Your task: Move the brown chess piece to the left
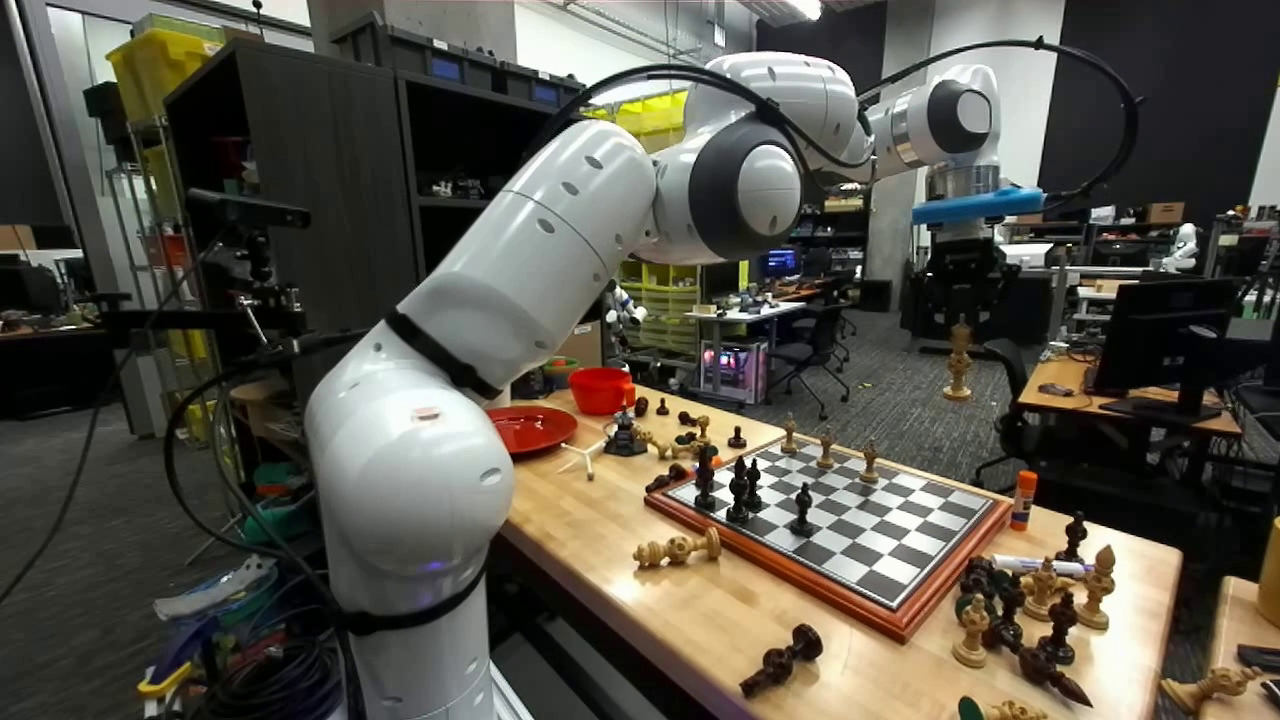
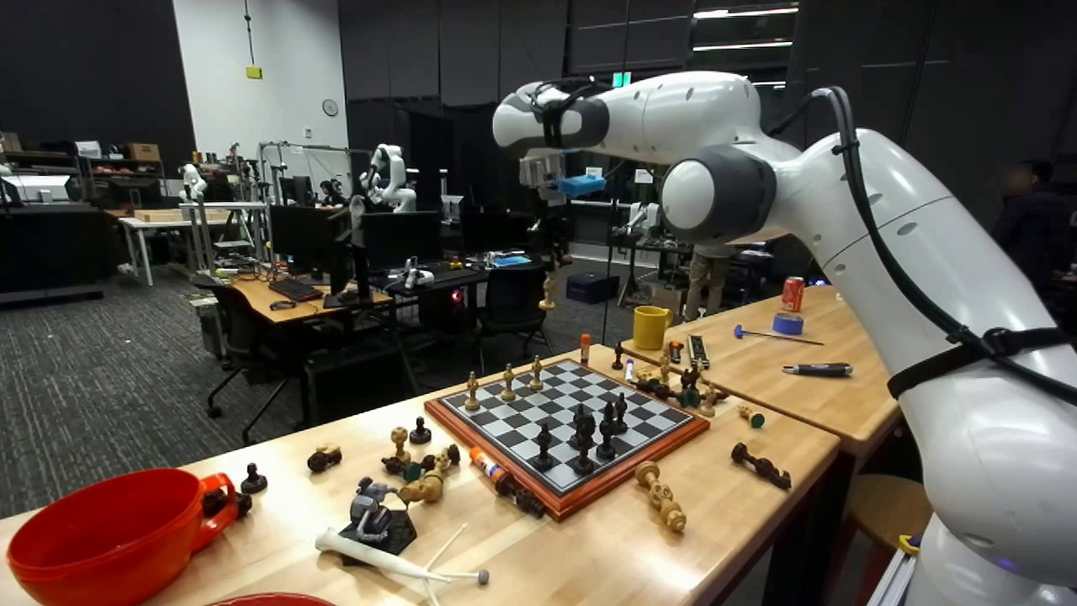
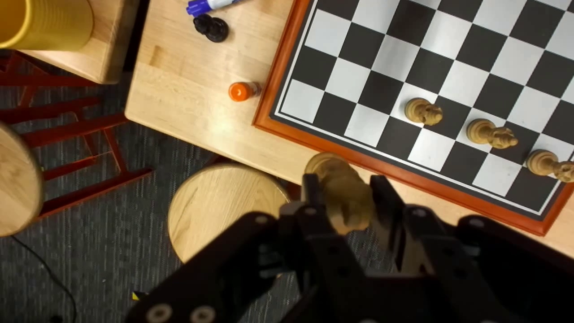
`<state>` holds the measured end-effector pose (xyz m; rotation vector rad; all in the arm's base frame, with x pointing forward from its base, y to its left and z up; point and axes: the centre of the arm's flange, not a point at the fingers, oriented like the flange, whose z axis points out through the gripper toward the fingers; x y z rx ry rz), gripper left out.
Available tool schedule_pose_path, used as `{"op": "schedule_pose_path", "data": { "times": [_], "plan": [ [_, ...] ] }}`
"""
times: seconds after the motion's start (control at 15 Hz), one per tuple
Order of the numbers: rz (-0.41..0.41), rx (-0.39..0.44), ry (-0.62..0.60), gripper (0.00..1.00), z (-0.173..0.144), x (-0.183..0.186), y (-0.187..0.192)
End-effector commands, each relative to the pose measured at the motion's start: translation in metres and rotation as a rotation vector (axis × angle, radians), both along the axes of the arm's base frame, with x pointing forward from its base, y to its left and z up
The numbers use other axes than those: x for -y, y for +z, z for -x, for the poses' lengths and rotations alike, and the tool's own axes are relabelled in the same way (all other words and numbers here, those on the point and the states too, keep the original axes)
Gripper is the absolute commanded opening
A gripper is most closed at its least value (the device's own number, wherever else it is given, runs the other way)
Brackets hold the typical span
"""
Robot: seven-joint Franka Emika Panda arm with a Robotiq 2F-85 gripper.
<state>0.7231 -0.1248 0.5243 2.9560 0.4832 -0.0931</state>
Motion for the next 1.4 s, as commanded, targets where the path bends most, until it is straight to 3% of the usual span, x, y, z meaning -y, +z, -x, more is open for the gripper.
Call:
{"op": "schedule_pose_path", "data": {
  "times": [0.0,0.73,1.33],
  "plan": [
    [0.022,0.006,0.034,0.08,-0.017,-0.001,0.012],
    [0.021,-0.002,0.14,0.08,-0.027,-0.026,0.005],
    [0.002,-0.071,0.22,0.08,-0.027,-0.053,-0.035]
  ]
}}
